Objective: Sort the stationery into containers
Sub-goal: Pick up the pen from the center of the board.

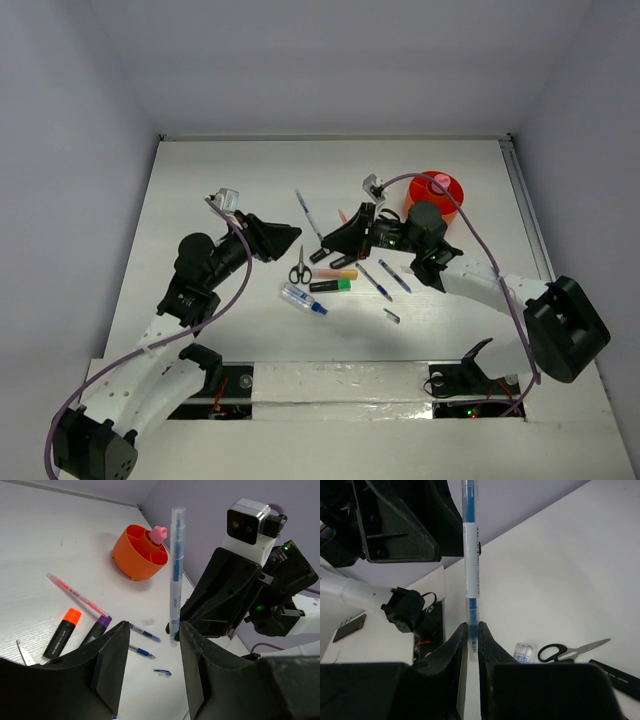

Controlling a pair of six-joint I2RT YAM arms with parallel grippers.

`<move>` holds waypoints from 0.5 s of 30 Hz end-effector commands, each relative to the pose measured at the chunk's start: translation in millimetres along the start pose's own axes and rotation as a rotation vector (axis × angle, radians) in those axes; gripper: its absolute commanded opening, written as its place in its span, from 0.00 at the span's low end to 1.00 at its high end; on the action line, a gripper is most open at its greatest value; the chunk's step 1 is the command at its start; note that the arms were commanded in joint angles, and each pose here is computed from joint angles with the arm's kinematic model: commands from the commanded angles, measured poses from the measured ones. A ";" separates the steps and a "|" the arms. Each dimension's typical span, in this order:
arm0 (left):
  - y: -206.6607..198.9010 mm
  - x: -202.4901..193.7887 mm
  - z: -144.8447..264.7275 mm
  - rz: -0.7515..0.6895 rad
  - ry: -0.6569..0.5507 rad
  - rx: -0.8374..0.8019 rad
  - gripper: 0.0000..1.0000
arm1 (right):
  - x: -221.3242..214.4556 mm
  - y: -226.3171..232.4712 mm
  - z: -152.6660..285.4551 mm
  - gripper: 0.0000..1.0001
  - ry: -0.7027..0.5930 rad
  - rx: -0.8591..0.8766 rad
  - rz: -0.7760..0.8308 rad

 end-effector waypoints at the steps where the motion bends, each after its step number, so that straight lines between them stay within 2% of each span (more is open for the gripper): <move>1: -8.7 2.5 -3.8 -0.017 -0.028 -0.069 0.41 | 1.8 2.8 -4.3 0.00 -0.023 0.033 0.011; 8: -7.7 -0.4 -6.1 -0.024 -0.029 -0.060 0.41 | 3.1 -3.1 5.0 0.00 0.036 -0.137 0.057; 15: -5.3 -6.6 -20.4 0.003 -0.020 -0.090 0.41 | 1.2 2.6 5.8 0.00 0.031 -0.076 0.039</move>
Point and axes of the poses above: each gripper's point midway between its finger pads, its own z axis back along the fingers, its own y axis along the line the jaws close on, x = y × z, the point moved 10 cm from there along z, back along the fingers, and after that the axes turned 12 degrees about z, right-handed, at the moved point
